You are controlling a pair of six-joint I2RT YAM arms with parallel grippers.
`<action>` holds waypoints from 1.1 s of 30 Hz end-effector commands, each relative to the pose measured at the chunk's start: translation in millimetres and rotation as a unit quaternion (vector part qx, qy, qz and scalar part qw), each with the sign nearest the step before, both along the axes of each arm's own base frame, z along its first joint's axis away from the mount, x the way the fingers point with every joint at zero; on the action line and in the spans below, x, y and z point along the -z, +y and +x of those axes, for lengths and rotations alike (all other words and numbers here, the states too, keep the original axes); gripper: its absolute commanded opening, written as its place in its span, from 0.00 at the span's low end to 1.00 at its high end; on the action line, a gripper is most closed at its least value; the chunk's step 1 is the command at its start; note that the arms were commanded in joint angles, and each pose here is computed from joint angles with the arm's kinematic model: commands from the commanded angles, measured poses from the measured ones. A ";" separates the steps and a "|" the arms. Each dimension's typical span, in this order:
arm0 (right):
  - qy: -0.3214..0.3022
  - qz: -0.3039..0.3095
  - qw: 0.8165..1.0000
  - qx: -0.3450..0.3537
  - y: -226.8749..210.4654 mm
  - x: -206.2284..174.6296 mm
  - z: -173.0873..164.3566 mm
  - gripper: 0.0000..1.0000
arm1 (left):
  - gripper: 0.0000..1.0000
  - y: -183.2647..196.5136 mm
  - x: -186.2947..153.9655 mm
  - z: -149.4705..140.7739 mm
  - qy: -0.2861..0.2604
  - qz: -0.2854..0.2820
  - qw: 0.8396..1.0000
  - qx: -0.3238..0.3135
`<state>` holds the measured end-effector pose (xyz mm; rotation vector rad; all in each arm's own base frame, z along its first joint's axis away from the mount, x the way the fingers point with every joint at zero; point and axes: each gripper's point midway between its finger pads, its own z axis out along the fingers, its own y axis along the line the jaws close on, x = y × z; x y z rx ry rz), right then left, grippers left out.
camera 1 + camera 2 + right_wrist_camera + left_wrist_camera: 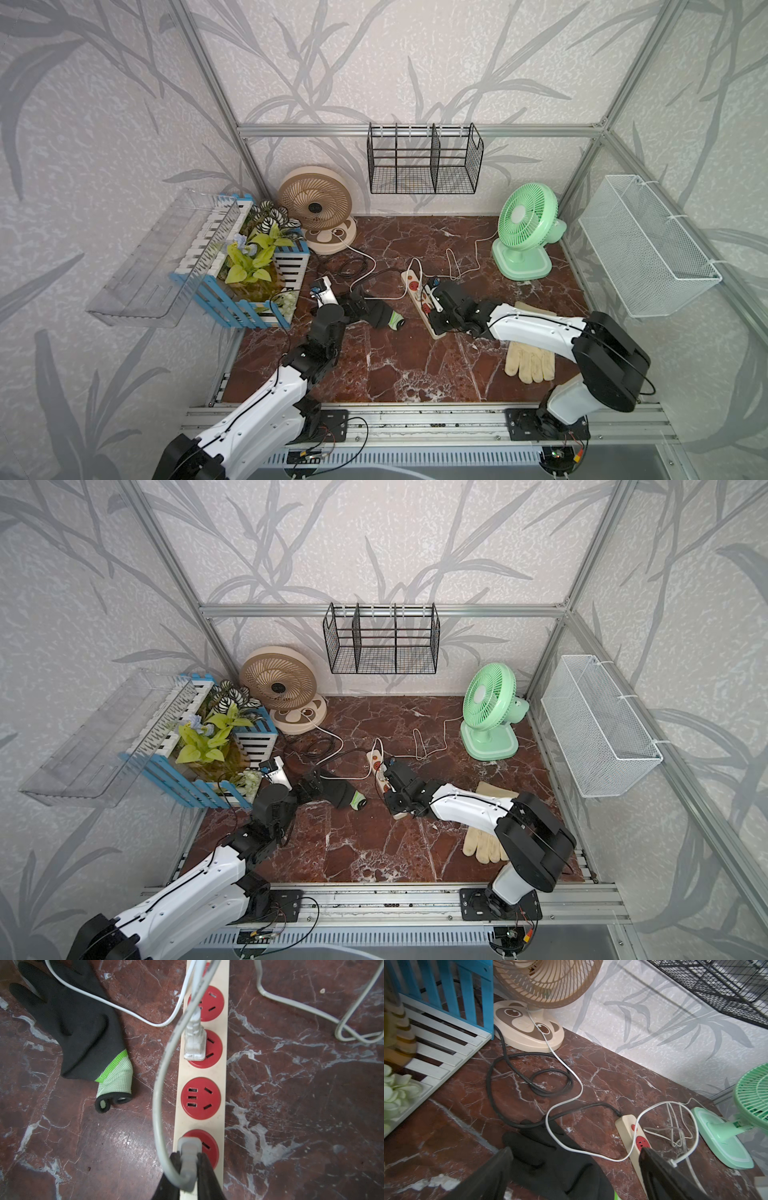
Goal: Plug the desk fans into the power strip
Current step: Insert the plug into the socket.
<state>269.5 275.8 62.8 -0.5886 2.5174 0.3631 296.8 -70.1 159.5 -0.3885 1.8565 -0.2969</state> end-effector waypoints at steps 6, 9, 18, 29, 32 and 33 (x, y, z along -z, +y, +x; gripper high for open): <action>0.126 -0.139 0.982 -0.035 -49.2 65.3 -72.3 0.00 | 1.00 15.8 -26.1 1.7 -0.057 0.002 0.998 -0.038; 0.133 -0.159 0.978 -0.026 -57.1 68.4 -74.1 0.00 | 1.00 16.0 -23.8 3.3 -0.050 0.006 0.998 -0.040; 0.161 -0.162 0.973 -0.009 -60.2 85.3 -82.8 0.00 | 1.00 18.0 -20.9 4.1 -0.046 0.012 0.998 -0.046; 0.252 -0.163 0.954 0.020 -69.2 138.2 -116.7 0.00 | 1.00 20.2 -22.7 1.4 -0.049 0.010 0.998 -0.049; 0.242 -0.158 0.957 0.024 -69.7 132.0 -114.6 0.00 | 1.00 21.2 -23.3 0.3 -0.052 0.011 0.997 -0.050; 0.241 -0.157 0.957 0.025 -69.3 131.0 -114.0 0.00 | 1.00 21.6 -23.6 0.1 -0.053 0.011 0.997 -0.050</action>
